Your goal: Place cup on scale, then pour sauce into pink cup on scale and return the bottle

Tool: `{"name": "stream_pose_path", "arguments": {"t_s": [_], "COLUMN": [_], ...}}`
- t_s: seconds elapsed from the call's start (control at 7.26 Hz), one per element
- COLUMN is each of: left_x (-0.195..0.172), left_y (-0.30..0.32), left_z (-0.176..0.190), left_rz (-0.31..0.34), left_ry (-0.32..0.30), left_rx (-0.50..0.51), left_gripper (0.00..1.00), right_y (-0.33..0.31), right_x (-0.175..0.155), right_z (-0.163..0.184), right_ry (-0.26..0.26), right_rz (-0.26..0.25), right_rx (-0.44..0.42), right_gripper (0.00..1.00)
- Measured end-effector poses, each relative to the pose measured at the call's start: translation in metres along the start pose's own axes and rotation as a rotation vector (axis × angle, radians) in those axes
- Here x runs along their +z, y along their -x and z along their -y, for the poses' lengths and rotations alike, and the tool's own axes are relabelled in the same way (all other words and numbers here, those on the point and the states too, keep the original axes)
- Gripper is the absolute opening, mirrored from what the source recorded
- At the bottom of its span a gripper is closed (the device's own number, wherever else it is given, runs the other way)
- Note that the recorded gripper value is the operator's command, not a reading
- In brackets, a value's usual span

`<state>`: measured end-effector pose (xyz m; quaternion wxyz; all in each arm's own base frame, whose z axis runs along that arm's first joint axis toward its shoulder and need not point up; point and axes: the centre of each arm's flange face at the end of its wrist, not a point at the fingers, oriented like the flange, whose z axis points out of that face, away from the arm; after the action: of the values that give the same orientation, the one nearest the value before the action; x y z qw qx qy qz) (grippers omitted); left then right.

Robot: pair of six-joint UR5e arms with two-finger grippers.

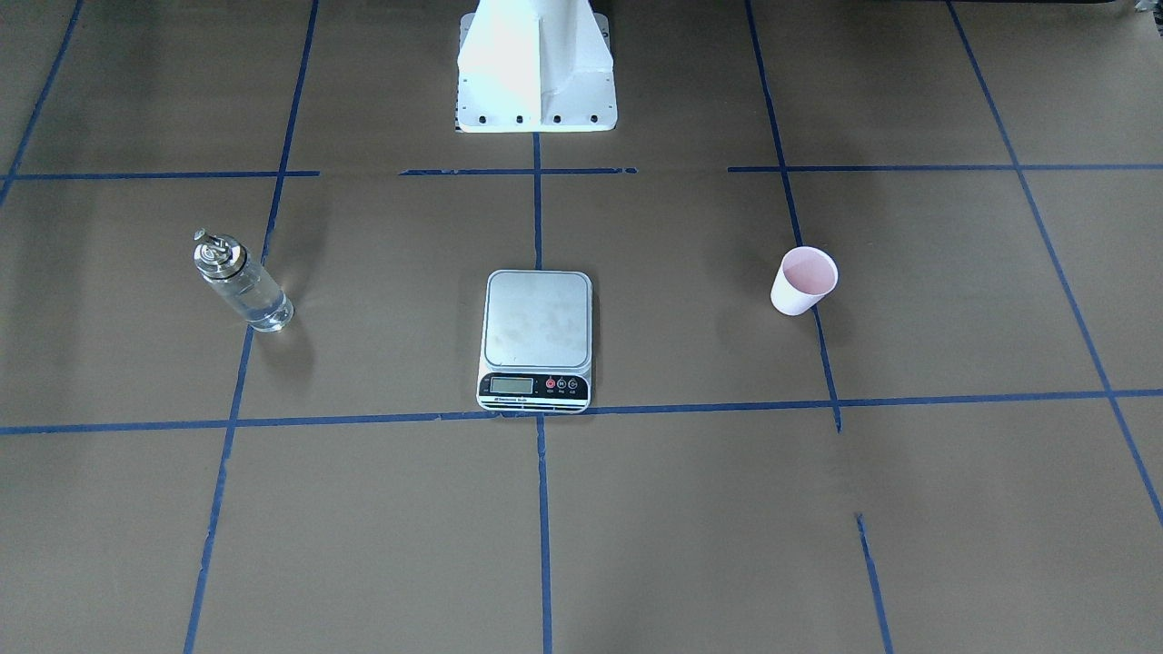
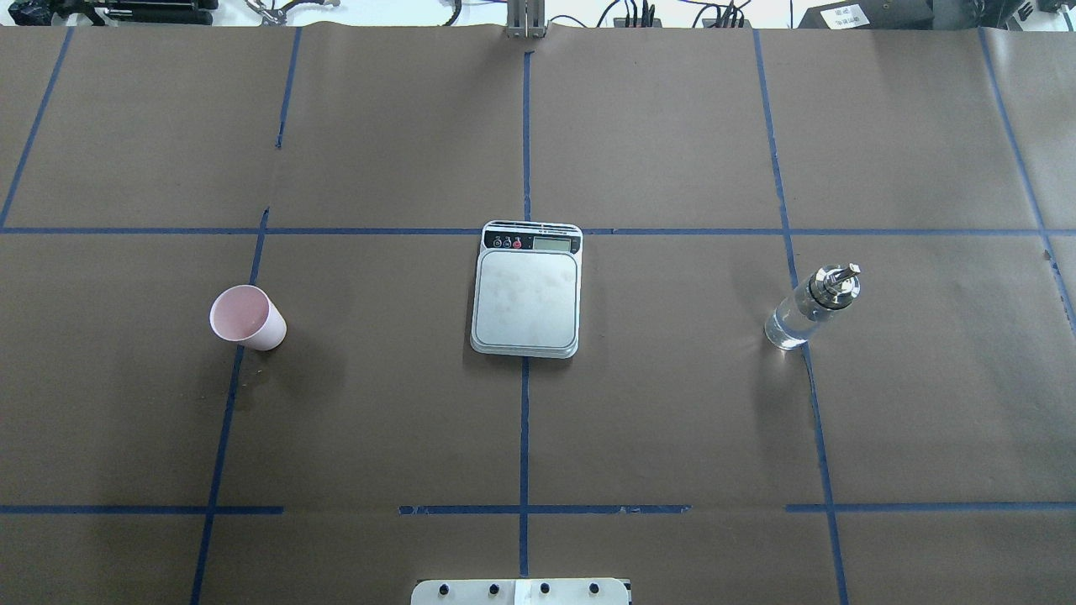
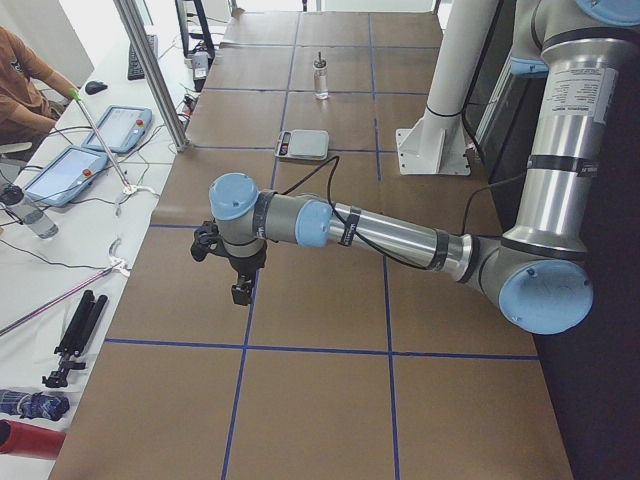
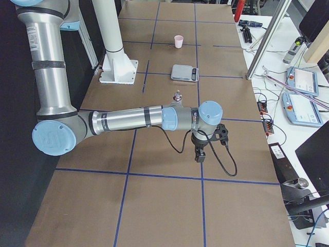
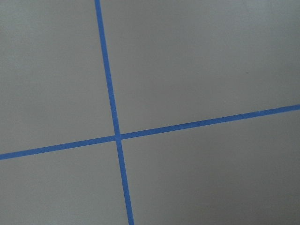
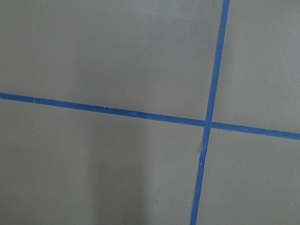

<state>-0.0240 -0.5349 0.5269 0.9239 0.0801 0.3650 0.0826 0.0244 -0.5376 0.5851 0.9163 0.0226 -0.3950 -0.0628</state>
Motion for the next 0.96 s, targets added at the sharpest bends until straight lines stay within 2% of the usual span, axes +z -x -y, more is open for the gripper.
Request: {"name": "stream_pose_path", "arguments": {"t_s": [0.14, 0.41, 0.55, 0.69, 0.96], "left_x": [-0.002, 0.003, 0.004, 0.012, 0.045], "left_y": [-0.024, -0.065, -0.083, -0.103, -0.178], "left_z": [0.005, 0.019, 0.022, 0.023, 0.019], "left_rz": [0.029, 0.026, -0.021, -0.092, -0.192], "left_ry": [-0.007, -0.031, -0.054, -0.047, 0.006], "left_rx": [0.051, 0.152, 0.201, 0.227, 0.167], "left_gripper": [1.0, 1.0, 1.0, 1.0, 1.0], "right_y": [-0.002, -0.004, 0.003, 0.01, 0.032], "right_x": [0.006, 0.027, 0.037, 0.048, 0.062], "right_z": [0.002, 0.002, 0.003, 0.004, 0.009], "right_ry": [-0.019, -0.051, -0.057, -0.051, -0.038], "right_rz": [0.01, 0.067, 0.078, 0.086, 0.1], "right_rx": [-0.026, -0.085, -0.123, -0.137, -0.122], "right_gripper": [1.0, 1.0, 1.0, 1.0, 1.0]}}
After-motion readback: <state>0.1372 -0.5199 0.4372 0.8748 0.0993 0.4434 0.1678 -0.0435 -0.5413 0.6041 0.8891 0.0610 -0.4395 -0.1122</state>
